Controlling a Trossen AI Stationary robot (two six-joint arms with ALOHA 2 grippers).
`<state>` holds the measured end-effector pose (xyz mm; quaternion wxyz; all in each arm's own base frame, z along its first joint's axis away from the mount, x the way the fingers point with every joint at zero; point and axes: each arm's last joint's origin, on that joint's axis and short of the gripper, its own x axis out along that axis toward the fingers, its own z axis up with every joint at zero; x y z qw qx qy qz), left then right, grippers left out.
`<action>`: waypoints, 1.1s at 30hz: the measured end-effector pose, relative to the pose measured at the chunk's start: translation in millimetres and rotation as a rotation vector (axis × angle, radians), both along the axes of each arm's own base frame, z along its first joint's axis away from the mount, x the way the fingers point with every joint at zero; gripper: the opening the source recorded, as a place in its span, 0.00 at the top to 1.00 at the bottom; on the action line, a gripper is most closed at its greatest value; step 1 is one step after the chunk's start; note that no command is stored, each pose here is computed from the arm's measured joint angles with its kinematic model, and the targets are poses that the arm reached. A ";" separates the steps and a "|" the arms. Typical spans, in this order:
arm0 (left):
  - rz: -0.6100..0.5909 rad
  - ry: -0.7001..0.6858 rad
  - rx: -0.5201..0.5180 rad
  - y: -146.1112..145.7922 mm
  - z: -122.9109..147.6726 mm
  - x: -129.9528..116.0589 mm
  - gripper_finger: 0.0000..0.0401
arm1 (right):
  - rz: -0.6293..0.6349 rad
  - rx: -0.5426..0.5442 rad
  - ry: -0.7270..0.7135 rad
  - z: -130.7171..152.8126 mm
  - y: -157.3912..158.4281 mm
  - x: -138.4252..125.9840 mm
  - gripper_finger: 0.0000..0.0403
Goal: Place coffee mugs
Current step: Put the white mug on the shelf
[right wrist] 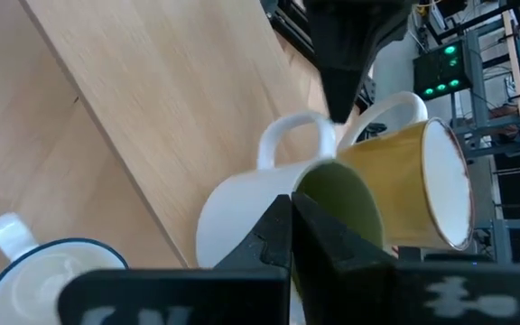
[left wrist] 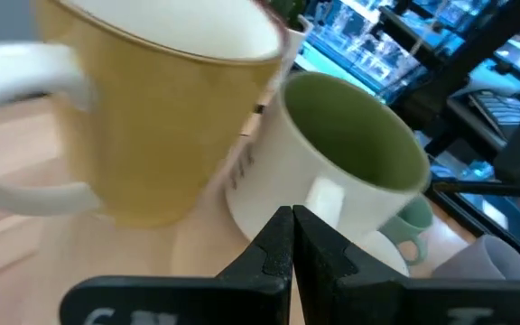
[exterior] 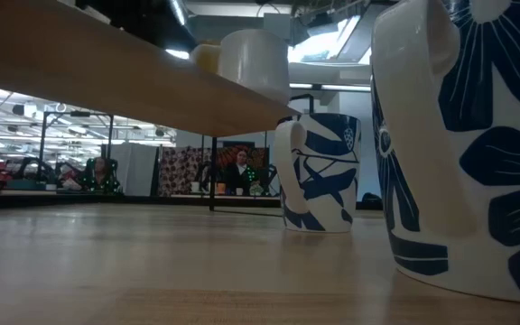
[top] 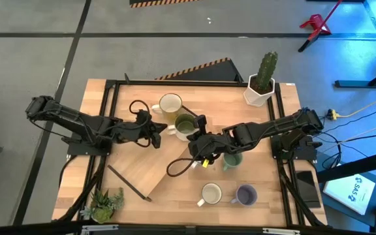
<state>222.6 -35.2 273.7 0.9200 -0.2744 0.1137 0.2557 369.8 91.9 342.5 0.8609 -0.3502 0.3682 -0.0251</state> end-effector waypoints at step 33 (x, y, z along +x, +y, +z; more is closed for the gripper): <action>-0.020 -0.019 0.025 -8.5 7.6 -12.0 1.00 | 0.004 0.002 0.077 -42.7 -3.7 32.2 1.00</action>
